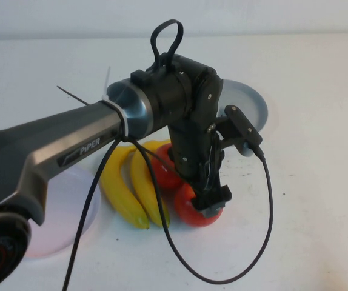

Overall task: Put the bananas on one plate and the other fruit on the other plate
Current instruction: Put one type of fruit in the left plate

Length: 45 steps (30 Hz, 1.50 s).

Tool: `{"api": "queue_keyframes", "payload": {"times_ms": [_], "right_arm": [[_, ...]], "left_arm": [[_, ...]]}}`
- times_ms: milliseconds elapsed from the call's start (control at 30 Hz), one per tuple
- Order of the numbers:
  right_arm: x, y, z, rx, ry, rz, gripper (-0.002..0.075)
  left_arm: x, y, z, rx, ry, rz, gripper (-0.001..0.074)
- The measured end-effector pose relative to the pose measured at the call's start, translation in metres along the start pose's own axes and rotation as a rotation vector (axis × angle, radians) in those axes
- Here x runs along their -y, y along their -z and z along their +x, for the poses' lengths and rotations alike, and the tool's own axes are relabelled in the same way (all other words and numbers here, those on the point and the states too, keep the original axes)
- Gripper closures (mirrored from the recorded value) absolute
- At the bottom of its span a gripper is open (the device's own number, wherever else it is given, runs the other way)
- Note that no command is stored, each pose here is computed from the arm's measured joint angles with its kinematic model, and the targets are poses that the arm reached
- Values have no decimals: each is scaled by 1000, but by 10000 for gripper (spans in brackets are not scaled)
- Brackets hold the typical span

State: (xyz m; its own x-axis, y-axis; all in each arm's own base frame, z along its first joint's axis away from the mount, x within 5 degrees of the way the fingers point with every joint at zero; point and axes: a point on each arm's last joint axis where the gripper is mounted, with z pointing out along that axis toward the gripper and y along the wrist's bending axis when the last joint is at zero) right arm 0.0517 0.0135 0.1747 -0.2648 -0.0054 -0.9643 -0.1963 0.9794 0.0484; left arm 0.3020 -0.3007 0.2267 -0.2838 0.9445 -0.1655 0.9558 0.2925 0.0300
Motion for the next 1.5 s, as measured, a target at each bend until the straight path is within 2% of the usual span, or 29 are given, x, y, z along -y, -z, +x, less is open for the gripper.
{"api": "queue_keyframes", "payload": {"times_ms": [67, 200, 467, 567, 700, 867, 1033, 1133, 1367, 1500], "right_arm": [[0, 0, 0, 0, 0, 0, 743], [0, 0, 0, 0, 0, 0, 743], [0, 0, 0, 0, 0, 0, 743], [0, 0, 0, 0, 0, 0, 743], [0, 0, 0, 0, 0, 0, 743], [0, 0, 0, 0, 0, 0, 743], [0, 0, 0, 0, 0, 0, 743], [0, 0, 0, 0, 0, 0, 743], [0, 0, 0, 0, 0, 0, 743], [0, 0, 0, 0, 0, 0, 743]], "left_arm": [[0, 0, 0, 2, 0, -1, 77], [0, 0, 0, -1, 0, 0, 161], [2, 7, 1, 5, 6, 5, 161], [5, 33, 4, 48, 39, -15, 161], [6, 76, 17, 104, 193, -74, 161], [-28, 100, 50, 111, 434, -167, 161], [-69, 85, 99, 16, 628, -197, 161], [-83, 73, 125, -54, 688, -210, 161], [-92, 52, 163, -164, 767, -192, 155], [-88, 35, 178, -232, 777, -175, 71]]}}
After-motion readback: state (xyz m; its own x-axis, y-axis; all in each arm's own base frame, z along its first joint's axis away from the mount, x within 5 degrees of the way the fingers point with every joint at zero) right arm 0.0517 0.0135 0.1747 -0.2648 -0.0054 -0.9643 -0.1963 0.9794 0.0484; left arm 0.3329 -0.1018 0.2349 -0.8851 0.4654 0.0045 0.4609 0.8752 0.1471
